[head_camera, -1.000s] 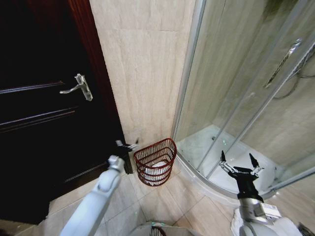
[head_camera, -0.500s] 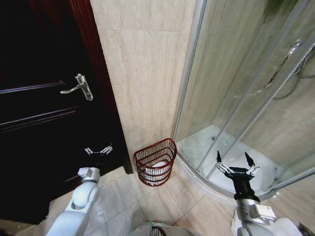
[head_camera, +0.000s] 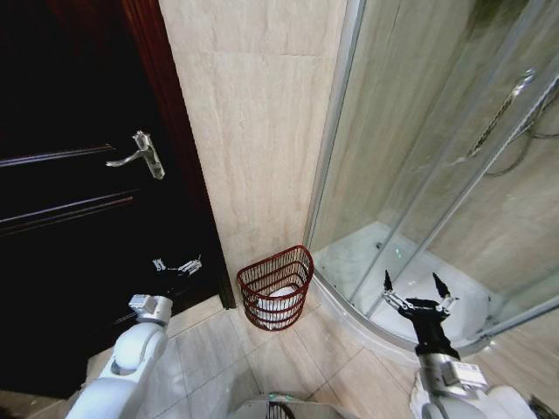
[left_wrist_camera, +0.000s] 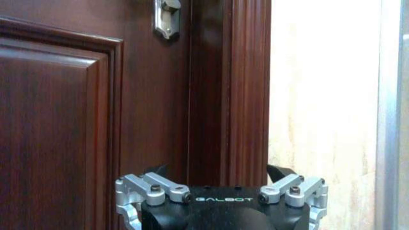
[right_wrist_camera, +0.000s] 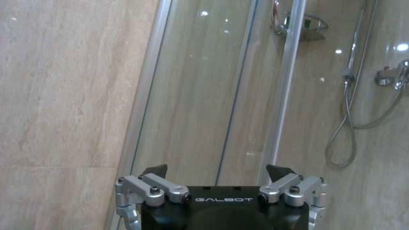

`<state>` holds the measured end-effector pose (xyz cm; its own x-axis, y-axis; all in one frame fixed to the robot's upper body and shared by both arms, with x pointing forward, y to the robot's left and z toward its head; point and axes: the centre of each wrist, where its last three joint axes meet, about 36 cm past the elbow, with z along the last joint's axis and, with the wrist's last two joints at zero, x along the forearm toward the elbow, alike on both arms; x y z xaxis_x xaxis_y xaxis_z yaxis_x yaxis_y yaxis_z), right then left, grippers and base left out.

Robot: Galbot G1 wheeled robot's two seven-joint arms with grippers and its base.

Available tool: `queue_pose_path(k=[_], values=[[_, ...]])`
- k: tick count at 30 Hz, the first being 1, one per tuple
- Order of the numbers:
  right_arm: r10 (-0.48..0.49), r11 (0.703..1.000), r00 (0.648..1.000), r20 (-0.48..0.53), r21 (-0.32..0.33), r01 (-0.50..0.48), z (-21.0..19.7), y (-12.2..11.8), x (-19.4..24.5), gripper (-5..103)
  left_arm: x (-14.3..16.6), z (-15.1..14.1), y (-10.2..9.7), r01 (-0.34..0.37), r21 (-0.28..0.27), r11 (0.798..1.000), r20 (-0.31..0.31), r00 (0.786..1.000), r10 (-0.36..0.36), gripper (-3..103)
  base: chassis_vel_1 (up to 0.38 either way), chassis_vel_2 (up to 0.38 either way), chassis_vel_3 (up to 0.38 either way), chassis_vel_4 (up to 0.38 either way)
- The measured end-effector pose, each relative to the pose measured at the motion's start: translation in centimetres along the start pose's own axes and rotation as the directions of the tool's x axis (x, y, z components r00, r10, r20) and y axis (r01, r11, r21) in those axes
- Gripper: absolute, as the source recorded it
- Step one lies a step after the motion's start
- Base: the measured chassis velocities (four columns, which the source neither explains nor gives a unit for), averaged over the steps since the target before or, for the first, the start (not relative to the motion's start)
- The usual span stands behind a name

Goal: Discard the used towel into the hamper.

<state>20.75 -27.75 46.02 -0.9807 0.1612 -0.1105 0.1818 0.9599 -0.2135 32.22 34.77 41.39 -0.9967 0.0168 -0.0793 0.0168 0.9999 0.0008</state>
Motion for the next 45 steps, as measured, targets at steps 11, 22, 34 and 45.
queue_pose_path(k=[11, 22, 34, 45], values=[[0.026, 1.000, 1.000, -0.009, -0.015, -0.026, 0.2, -0.4, 0.5, 100, 0.2, 0.1, -0.5, -0.013, -0.040, 0.999, 0.001, 1.000, 0.013, 100, 0.000, 0.000, 0.000, 0.000], [0.038, 0.999, 0.999, -0.005, -0.012, -0.038, 0.3, -0.8, 1.4, 100, 0.8, 0.3, -0.8, -0.017, -0.054, 0.998, 0.007, 1.000, 0.017, 100, 0.000, 0.000, 0.000, 0.000], [0.067, 0.998, 0.998, 0.004, -0.015, -0.067, 0.0, -1.3, 1.4, 100, 1.2, 0.1, -0.9, -0.023, -0.059, 0.998, 0.017, 1.000, 0.024, 100, 0.067, -0.063, -0.061, 0.063], [0.070, 0.997, 0.998, 0.002, -0.014, -0.070, 0.4, -1.4, 1.7, 100, 1.4, 0.3, -0.9, -0.021, -0.059, 0.998, 0.029, 0.999, 0.023, 100, 0.087, -0.086, -0.083, 0.087]])
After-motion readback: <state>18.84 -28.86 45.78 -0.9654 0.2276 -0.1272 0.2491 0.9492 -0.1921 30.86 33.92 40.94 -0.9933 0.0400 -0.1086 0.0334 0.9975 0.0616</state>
